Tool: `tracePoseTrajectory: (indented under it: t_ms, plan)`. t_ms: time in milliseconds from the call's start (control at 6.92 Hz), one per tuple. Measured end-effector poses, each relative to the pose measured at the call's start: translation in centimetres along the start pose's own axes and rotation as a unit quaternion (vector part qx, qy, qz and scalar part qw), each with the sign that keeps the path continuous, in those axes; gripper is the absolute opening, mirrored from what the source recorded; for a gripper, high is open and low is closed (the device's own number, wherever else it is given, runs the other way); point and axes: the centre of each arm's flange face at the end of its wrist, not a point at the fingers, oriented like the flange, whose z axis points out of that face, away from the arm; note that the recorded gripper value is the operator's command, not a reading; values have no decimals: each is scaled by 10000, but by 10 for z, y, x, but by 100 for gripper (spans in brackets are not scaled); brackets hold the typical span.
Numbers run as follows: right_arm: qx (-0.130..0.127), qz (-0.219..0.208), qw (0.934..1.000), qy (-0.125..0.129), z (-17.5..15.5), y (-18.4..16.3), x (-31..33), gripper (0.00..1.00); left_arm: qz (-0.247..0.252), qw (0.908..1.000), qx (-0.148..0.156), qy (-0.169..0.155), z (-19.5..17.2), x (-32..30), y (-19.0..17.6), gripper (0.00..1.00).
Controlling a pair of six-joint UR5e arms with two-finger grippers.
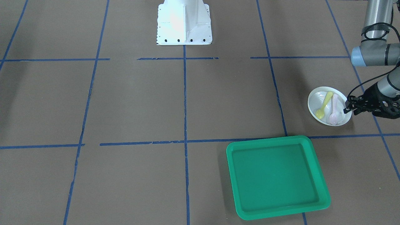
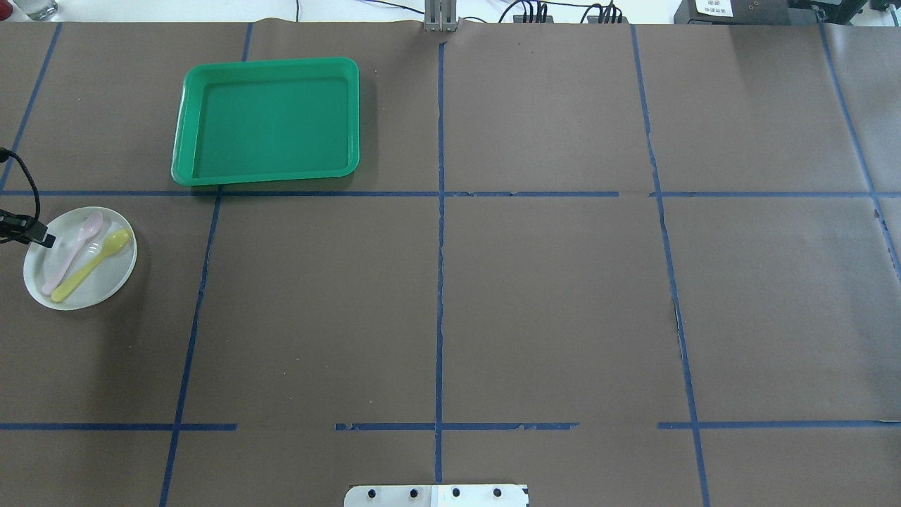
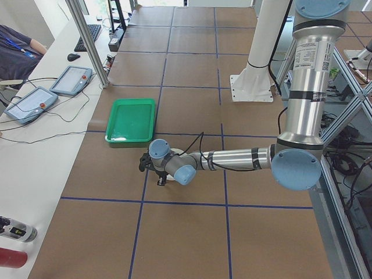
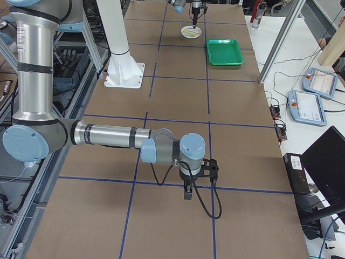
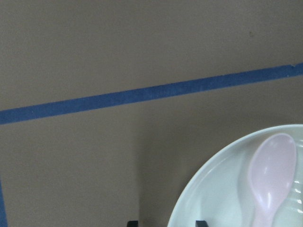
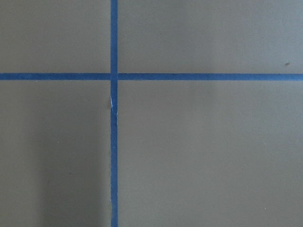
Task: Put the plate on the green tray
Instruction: 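Lower the left gripper and pinch the white plate's rim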
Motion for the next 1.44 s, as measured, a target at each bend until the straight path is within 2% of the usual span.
tracePoseTrajectory:
  t_ms: [433, 578, 722, 1156, 1444]
  plan:
    - [-2, 1, 10000, 0, 0, 0, 0, 100, 28, 10000, -39, 10, 4, 4, 1, 50]
    - [-2, 2, 10000, 0, 0, 0, 0, 100, 46, 10000, -61, 15, 6, 6, 2, 28]
    - [-3, 2, 10000, 0, 0, 0, 0, 100, 60, 10000, -73, 23, 7, 7, 2, 1]
    - [-3, 3, 10000, 0, 0, 0, 0, 100, 172, 9997, -143, 141, 6, 9, 7, 0]
    - [2, -1, 10000, 3, 0, 0, 0, 100, 39, 9962, -367, 790, -13, 4, 11, 0]
